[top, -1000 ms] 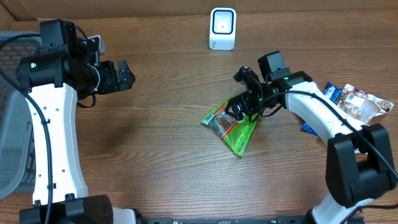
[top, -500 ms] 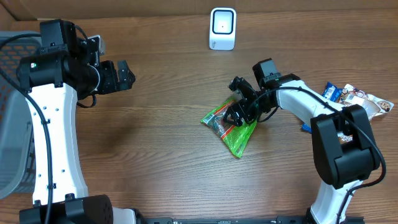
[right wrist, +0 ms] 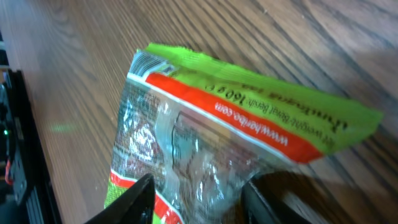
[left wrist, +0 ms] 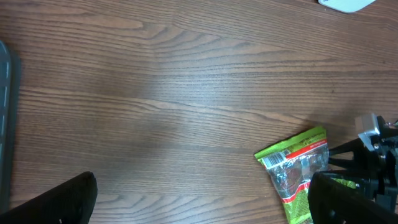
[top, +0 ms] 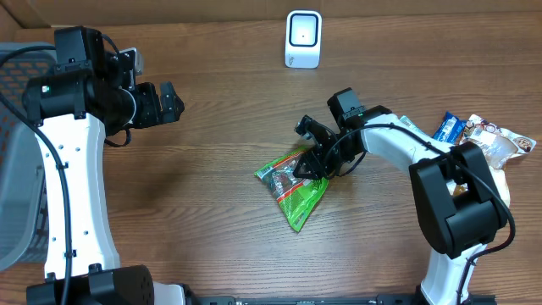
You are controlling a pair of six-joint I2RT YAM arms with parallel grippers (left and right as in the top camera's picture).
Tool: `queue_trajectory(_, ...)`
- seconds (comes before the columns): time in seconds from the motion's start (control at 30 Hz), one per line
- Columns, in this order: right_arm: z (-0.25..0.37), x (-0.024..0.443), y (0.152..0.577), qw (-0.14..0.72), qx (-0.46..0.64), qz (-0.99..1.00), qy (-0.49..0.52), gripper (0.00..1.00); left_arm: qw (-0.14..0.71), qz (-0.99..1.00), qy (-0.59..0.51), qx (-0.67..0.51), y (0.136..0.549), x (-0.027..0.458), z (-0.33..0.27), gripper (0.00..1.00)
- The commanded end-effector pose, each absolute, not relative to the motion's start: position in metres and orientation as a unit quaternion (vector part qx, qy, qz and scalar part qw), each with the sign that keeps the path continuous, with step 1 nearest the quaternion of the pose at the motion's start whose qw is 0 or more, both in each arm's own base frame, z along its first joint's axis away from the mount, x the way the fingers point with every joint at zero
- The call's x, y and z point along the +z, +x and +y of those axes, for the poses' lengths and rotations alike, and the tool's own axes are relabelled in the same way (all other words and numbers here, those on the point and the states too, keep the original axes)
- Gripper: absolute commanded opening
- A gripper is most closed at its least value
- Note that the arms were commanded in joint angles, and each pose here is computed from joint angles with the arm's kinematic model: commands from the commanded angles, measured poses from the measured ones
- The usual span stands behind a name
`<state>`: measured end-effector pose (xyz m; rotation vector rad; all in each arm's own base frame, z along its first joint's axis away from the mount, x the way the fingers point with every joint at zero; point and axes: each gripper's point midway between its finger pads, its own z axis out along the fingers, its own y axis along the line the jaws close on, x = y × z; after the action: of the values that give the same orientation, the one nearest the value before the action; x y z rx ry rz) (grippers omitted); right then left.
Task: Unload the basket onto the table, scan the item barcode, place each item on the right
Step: 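Lift the candy bag and rotate it with the right gripper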
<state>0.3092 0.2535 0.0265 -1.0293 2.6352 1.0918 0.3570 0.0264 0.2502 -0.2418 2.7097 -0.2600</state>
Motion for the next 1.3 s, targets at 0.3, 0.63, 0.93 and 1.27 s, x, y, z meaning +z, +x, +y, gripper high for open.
queue_trajectory(0.3, 0.253, -0.007, 0.316, 0.060, 0.358, 0.881, -0.302, 0.49, 0.203, 0.972, -0.074, -0.097, 0.356, 0.250, 0.024, 1.00)
queue_trajectory(0.63, 0.248, -0.018, 0.314, 0.027, 0.361, 0.897, -0.254, 0.04, 0.203, 0.972, -0.074, -0.097, 0.356, 0.250, 0.023, 1.00)
queue_trajectory(0.93, 0.229, 0.063, 0.347, 0.040, 0.479, 0.857, -0.187, 0.04, 0.203, 0.972, -0.074, -0.097, 0.356, 0.250, 0.023, 1.00)
queue_trajectory(1.27, 0.216, 0.161, 0.359, 0.142, 0.532, 0.807, -0.213, 0.04, 0.203, 0.972, -0.074, -0.097, 0.356, 0.250, 0.024, 1.00)
